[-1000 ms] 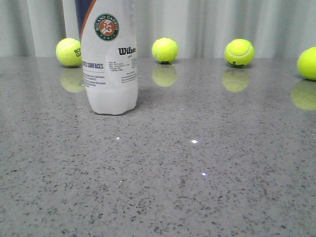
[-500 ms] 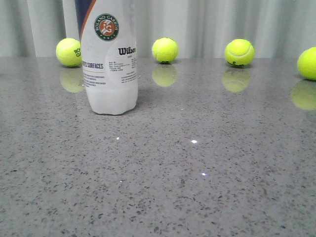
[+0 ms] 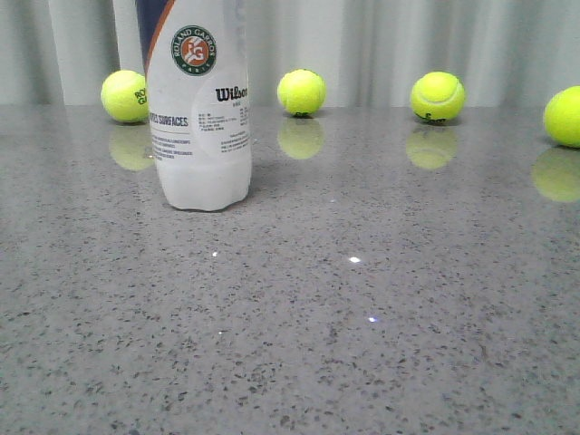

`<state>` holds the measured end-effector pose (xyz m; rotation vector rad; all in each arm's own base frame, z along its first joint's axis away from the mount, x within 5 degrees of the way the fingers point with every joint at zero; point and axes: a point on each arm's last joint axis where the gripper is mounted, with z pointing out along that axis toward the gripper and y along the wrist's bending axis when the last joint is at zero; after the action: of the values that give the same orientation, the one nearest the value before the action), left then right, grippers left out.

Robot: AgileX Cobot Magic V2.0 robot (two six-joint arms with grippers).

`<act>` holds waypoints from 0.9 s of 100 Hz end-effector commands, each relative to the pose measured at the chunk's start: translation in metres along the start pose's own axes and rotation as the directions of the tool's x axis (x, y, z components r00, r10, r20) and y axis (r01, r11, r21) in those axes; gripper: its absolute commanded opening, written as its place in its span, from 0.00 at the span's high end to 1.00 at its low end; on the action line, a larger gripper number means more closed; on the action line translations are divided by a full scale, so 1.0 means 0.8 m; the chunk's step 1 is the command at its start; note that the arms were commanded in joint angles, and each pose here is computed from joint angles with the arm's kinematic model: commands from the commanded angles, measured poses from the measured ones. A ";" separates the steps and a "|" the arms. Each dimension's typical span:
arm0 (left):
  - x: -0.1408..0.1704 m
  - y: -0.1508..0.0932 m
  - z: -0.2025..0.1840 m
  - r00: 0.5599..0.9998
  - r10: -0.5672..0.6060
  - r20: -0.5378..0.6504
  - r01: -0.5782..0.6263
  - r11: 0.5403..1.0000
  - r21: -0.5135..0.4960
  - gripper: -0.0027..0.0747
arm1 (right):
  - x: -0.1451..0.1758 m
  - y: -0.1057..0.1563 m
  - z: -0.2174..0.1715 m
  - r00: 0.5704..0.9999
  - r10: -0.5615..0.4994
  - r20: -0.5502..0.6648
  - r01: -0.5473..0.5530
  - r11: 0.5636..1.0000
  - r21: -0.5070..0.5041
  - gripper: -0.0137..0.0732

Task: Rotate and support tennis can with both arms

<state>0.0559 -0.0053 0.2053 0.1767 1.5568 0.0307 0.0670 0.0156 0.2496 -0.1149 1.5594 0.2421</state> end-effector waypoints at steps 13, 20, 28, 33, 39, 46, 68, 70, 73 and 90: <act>0.008 -0.001 -0.001 0.998 -0.009 0.064 0.010 1.000 -0.013 0.99 | 0.012 -0.013 -0.001 0.989 -0.050 0.139 0.031 0.990 0.136 0.91; 0.008 -0.001 -0.001 0.998 -0.009 0.064 0.010 1.000 -0.013 0.99 | 0.023 -0.016 -0.005 0.990 -0.054 0.127 0.031 0.984 0.174 0.91; 0.008 -0.001 -0.001 0.998 -0.009 0.064 0.010 1.000 -0.013 0.99 | 0.035 -0.020 -0.010 0.992 -0.056 0.114 0.031 0.977 0.212 0.91; 0.008 -0.001 -0.001 0.998 -0.009 0.064 0.010 1.000 -0.013 0.99 | 0.043 -0.021 -0.013 0.991 -0.059 0.119 0.031 0.973 0.228 0.91; 0.008 -0.001 -0.001 0.998 -0.009 0.064 0.010 1.000 -0.013 0.99 | 0.049 -0.022 -0.017 0.992 -0.062 0.113 0.033 0.970 0.242 0.91; 0.008 -0.001 -0.001 0.998 -0.009 0.064 0.010 1.000 -0.013 0.99 | 0.050 -0.021 -0.020 0.991 -0.066 0.116 0.036 0.969 0.246 0.91; 0.008 -0.001 -0.001 0.998 -0.009 0.064 0.010 1.000 -0.013 0.99 | 0.054 -0.022 -0.020 0.994 -0.059 0.088 0.035 0.968 0.250 0.91; 0.008 -0.001 -0.001 0.998 -0.009 0.064 0.010 1.000 -0.013 0.99 | 0.054 -0.022 -0.020 0.994 -0.059 0.088 0.035 0.968 0.250 0.91; 0.008 -0.001 -0.001 0.998 -0.009 0.064 0.010 1.000 -0.013 0.99 | 0.054 -0.022 -0.020 0.994 -0.059 0.088 0.035 0.968 0.250 0.91; 0.008 -0.001 -0.001 0.998 -0.009 0.064 0.010 1.000 -0.013 0.99 | 0.054 -0.022 -0.020 0.994 -0.059 0.088 0.035 0.968 0.250 0.91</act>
<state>0.0559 -0.0053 0.2052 0.1769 1.5581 0.0307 0.0567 -0.0017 0.1993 0.0668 1.5611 0.0245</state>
